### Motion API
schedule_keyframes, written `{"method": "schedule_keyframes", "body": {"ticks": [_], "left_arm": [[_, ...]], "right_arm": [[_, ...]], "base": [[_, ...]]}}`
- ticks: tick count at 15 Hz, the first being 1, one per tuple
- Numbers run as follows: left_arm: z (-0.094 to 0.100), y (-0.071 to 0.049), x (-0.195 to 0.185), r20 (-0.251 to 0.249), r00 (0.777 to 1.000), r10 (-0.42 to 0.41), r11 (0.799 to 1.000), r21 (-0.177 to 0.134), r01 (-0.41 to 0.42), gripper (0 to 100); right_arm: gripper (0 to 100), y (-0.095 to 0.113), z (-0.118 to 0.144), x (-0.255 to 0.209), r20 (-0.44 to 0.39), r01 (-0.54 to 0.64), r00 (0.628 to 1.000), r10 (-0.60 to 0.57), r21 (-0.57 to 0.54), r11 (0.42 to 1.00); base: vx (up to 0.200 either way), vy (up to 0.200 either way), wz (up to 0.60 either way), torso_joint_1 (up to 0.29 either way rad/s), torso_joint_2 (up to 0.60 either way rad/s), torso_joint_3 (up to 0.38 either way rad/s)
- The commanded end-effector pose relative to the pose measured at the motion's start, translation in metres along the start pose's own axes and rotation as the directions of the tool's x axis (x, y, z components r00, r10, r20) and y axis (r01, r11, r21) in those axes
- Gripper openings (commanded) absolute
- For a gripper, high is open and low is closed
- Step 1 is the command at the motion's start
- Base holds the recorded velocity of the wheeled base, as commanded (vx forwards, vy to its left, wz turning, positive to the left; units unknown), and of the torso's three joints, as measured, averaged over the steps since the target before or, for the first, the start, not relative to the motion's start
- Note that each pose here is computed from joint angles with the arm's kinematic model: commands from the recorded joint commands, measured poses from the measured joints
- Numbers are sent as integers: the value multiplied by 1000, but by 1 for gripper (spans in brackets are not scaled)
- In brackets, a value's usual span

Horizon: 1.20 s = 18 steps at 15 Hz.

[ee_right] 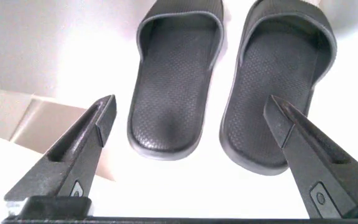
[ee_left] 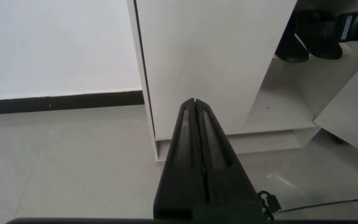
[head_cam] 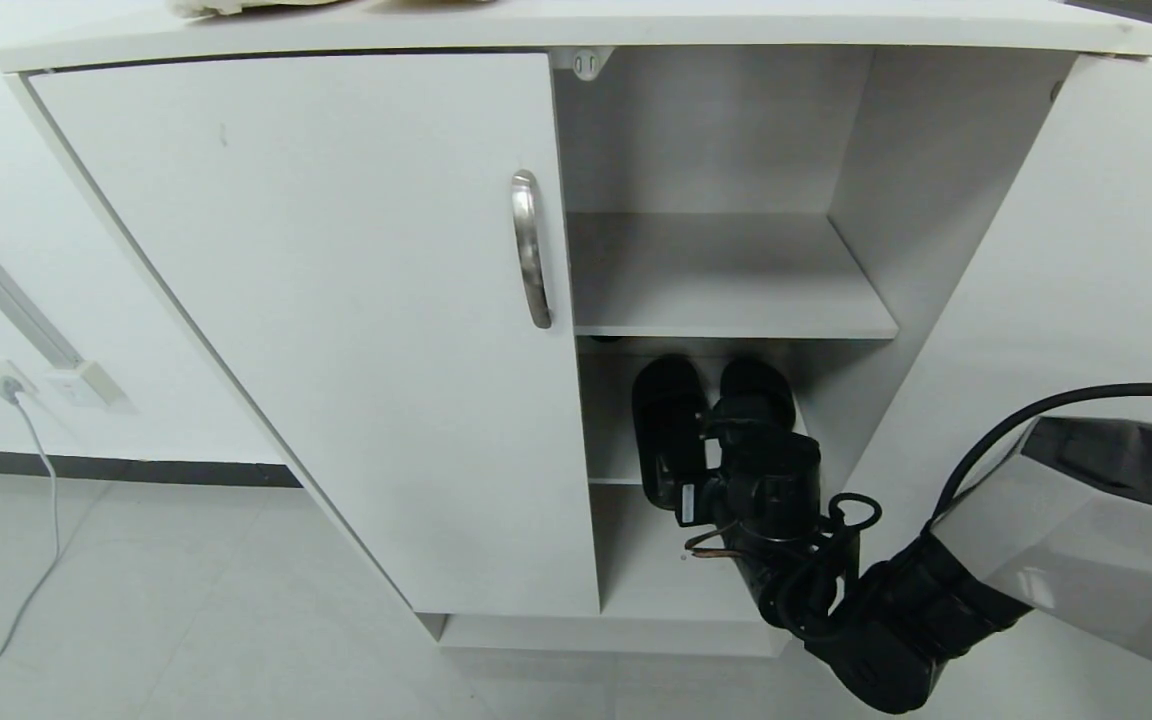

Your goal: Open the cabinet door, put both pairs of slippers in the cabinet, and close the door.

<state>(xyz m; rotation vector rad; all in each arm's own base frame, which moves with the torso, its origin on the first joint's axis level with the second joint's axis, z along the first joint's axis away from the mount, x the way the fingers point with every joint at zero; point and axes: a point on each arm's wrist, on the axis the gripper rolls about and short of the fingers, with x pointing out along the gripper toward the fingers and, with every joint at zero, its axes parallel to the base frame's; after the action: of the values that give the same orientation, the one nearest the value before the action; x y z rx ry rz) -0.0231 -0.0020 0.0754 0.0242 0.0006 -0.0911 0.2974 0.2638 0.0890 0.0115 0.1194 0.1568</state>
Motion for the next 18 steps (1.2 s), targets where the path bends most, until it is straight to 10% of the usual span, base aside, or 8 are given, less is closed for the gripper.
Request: {"method": "schedule_keyframes", "body": {"ticks": [1,18], "left_arm": [[0,0,0,-1,1000,1,1000,0,-1,0],[0,0,0,-1,1000,2,1000,-4,-2,0]], "right_arm": [[100,1,4,-6,4,-11,1000,11,1,1000],[100,-1,-15,-6,-30,-6,1000,5,-20,1000]], "base": [[0,0,0,0,0,0],[-59,0,0,1,2,8]]}}
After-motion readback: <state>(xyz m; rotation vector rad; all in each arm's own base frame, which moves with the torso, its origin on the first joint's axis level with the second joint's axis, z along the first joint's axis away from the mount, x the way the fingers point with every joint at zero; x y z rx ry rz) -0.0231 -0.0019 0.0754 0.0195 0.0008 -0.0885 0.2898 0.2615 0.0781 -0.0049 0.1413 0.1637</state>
